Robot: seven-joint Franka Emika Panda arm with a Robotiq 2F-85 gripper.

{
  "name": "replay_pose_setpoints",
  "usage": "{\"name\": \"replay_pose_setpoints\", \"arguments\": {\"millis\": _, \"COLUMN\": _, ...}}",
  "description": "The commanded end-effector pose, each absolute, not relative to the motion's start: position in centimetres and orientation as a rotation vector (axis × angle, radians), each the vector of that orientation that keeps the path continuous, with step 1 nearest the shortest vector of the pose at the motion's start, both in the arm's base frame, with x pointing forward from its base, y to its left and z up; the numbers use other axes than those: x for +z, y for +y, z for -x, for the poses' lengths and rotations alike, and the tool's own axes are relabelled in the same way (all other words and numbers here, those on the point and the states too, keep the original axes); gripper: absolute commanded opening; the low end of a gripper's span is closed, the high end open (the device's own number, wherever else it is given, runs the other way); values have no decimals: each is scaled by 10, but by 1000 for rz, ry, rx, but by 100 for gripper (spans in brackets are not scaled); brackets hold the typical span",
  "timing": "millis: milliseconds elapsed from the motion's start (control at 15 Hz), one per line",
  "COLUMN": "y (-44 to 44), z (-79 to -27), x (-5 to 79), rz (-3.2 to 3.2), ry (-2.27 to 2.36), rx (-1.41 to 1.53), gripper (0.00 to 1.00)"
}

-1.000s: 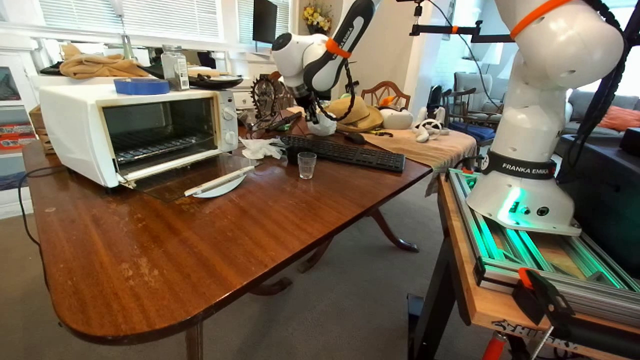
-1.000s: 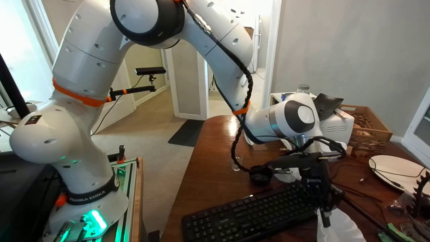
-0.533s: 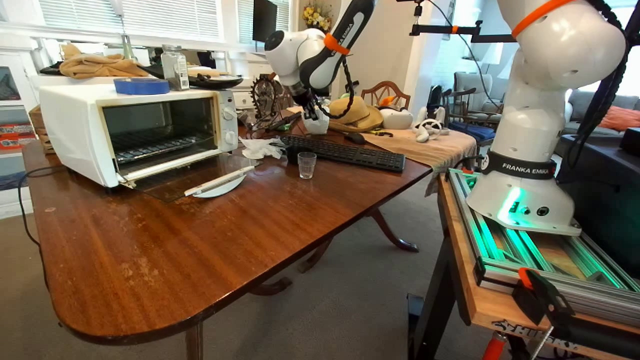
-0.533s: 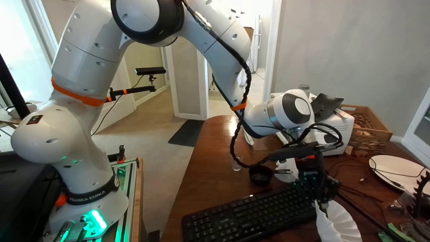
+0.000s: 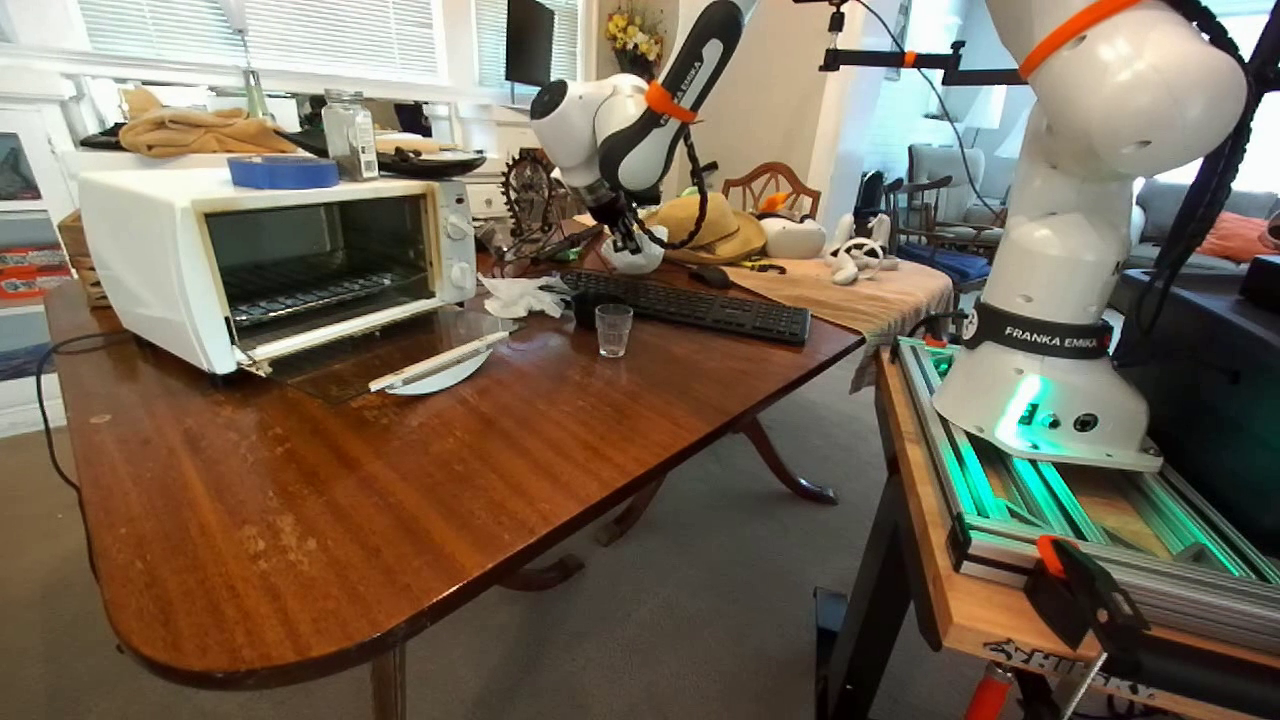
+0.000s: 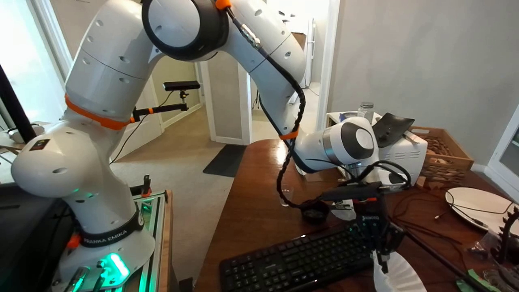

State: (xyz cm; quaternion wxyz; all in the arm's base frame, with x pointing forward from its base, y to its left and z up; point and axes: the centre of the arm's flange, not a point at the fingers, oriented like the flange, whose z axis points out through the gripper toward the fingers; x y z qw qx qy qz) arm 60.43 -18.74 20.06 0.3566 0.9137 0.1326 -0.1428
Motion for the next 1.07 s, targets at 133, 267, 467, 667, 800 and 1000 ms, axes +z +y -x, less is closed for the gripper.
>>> {"name": "replay_pose_setpoints", "arguments": {"millis": 133, "y": -207, "z": -608, "x": 179, "rz": -2504, "ry": 265, "rx": -409, "gripper": 26}}
{"name": "replay_pose_setpoints", "arguments": {"millis": 267, "y": -219, "z": -600, "x": 180, "rz": -2591, "ry": 181, "rx": -391, "gripper": 34}}
{"name": "replay_pose_setpoints", "arguments": {"millis": 467, "y": -246, "z": -581, "x": 190, "rz": -2718, "ry": 29, "rx": -334, "gripper": 56}}
{"name": "replay_pose_setpoints", "arguments": {"millis": 667, "y": -278, "z": -563, "x": 201, "rz": -2813, "ry": -133, "rx": -252, "gripper": 81}}
{"name": "replay_pose_setpoints", "arguments": {"millis": 800, "y": -294, "z": -557, "x": 204, "rz": -2848, "ry": -202, "rx": -219, "gripper": 94}}
{"name": "replay_pose_setpoints", "arguments": {"millis": 1000, "y": -301, "z": -554, "x": 206, "rz": -2857, "ry": -247, "rx": -197, "gripper": 70}}
